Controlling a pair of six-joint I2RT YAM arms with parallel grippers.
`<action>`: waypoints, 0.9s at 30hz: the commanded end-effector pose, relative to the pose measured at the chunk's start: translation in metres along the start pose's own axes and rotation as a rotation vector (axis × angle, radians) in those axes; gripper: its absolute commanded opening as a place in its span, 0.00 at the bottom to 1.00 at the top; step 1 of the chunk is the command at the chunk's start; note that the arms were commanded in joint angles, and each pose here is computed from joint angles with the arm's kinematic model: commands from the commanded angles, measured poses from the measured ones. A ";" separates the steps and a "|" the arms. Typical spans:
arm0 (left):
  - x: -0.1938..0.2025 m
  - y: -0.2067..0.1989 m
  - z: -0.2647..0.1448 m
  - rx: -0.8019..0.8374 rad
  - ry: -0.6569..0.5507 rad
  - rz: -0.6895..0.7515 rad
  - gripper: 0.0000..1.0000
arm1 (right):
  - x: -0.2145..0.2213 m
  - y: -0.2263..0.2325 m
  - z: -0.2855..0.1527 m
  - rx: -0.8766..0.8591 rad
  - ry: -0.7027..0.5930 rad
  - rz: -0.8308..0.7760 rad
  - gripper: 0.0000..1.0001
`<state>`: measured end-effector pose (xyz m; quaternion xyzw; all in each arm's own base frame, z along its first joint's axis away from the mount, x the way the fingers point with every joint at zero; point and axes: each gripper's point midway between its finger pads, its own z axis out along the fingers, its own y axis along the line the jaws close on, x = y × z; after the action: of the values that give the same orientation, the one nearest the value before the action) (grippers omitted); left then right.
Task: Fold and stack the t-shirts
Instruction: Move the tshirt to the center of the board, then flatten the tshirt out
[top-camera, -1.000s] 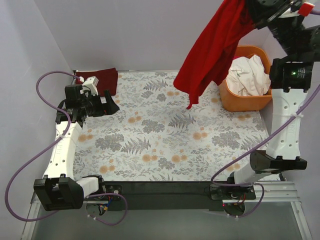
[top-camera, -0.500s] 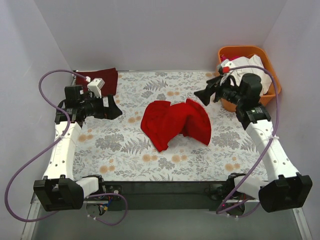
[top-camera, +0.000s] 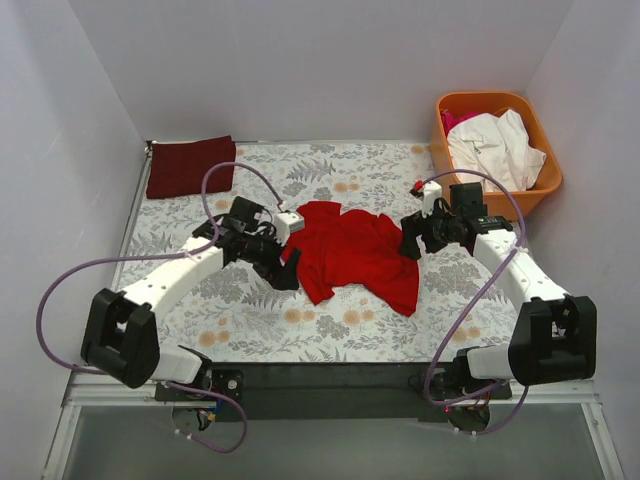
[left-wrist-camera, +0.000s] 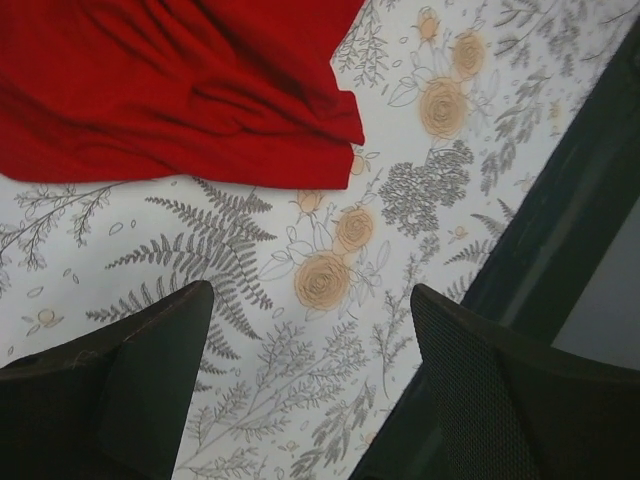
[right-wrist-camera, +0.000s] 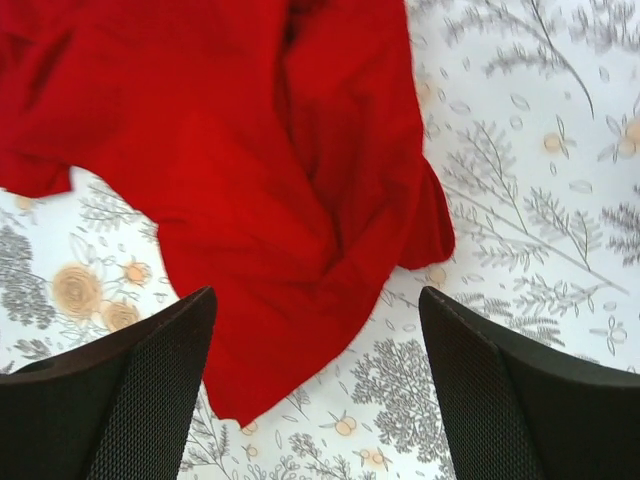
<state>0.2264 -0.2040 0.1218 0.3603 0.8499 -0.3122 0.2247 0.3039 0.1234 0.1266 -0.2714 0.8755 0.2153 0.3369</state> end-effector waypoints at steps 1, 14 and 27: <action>-0.011 0.012 0.025 -0.098 0.004 0.108 0.79 | 0.028 -0.018 0.000 0.073 0.103 0.023 0.87; 0.015 0.000 0.104 -0.195 0.127 0.363 0.83 | 0.092 -0.026 0.022 0.026 0.304 0.173 0.72; 0.053 0.047 0.051 -0.260 0.243 0.192 0.00 | 0.095 -0.010 0.015 -0.110 0.341 0.137 0.01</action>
<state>0.2417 -0.2377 0.0213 0.4852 0.8352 -0.1314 0.2229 0.2589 0.0894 0.0239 -0.2253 0.9396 0.2199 0.1344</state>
